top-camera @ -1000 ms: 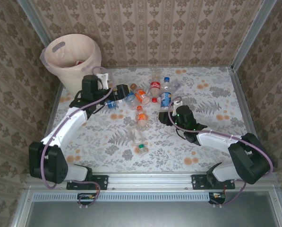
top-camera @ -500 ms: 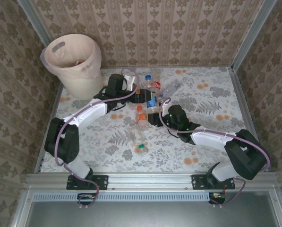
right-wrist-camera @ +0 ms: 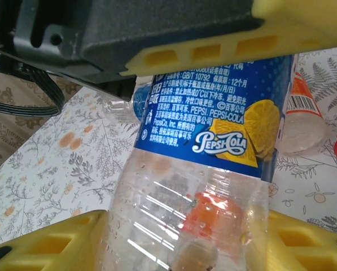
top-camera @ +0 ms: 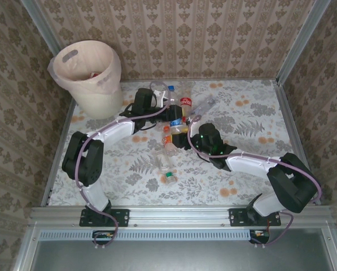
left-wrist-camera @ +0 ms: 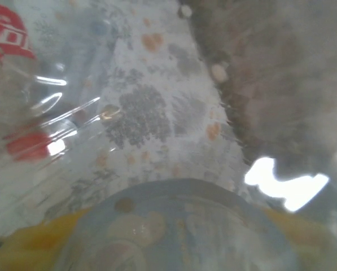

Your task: Put the plastic bottles in the bin

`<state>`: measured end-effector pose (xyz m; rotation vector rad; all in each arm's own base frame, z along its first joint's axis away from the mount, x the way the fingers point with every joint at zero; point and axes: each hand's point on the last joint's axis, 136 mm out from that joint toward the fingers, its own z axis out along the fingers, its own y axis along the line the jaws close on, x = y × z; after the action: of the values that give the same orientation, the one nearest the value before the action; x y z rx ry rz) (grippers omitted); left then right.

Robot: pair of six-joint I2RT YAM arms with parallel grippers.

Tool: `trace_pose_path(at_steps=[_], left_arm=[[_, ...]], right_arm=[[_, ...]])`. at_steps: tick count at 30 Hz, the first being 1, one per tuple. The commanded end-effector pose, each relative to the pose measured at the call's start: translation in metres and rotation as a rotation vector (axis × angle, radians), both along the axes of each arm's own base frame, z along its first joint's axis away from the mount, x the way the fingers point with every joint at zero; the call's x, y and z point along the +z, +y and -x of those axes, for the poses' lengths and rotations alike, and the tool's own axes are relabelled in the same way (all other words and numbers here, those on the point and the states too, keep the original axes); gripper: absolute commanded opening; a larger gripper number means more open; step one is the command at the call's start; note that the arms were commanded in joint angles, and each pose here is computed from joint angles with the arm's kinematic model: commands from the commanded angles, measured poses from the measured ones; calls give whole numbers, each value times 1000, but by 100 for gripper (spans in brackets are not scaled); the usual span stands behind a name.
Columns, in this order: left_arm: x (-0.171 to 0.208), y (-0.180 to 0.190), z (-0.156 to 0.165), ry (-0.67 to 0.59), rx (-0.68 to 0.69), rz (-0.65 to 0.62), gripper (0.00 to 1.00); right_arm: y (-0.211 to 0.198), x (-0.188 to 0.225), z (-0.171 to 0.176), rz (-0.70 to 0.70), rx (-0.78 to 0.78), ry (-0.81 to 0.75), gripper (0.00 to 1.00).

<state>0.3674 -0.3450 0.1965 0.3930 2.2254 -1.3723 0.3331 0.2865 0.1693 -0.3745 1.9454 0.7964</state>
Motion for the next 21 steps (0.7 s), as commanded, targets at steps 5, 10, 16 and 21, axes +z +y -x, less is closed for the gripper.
trace_pose_path(at_steps=[5, 10, 16, 21], left_arm=[[20, 5, -9, -73, 34, 23, 59], [17, 21, -19, -75, 109, -4, 59], [20, 37, -25, -102, 159, -54, 58], [26, 53, -29, -138, 207, -120, 58]], right_arm=[[18, 15, 12, -46, 116, -13, 90], [4, 16, 13, 20, 74, -41, 100], [-28, 36, 11, 80, -58, -117, 100], [-55, 42, 3, 127, -192, -157, 100]])
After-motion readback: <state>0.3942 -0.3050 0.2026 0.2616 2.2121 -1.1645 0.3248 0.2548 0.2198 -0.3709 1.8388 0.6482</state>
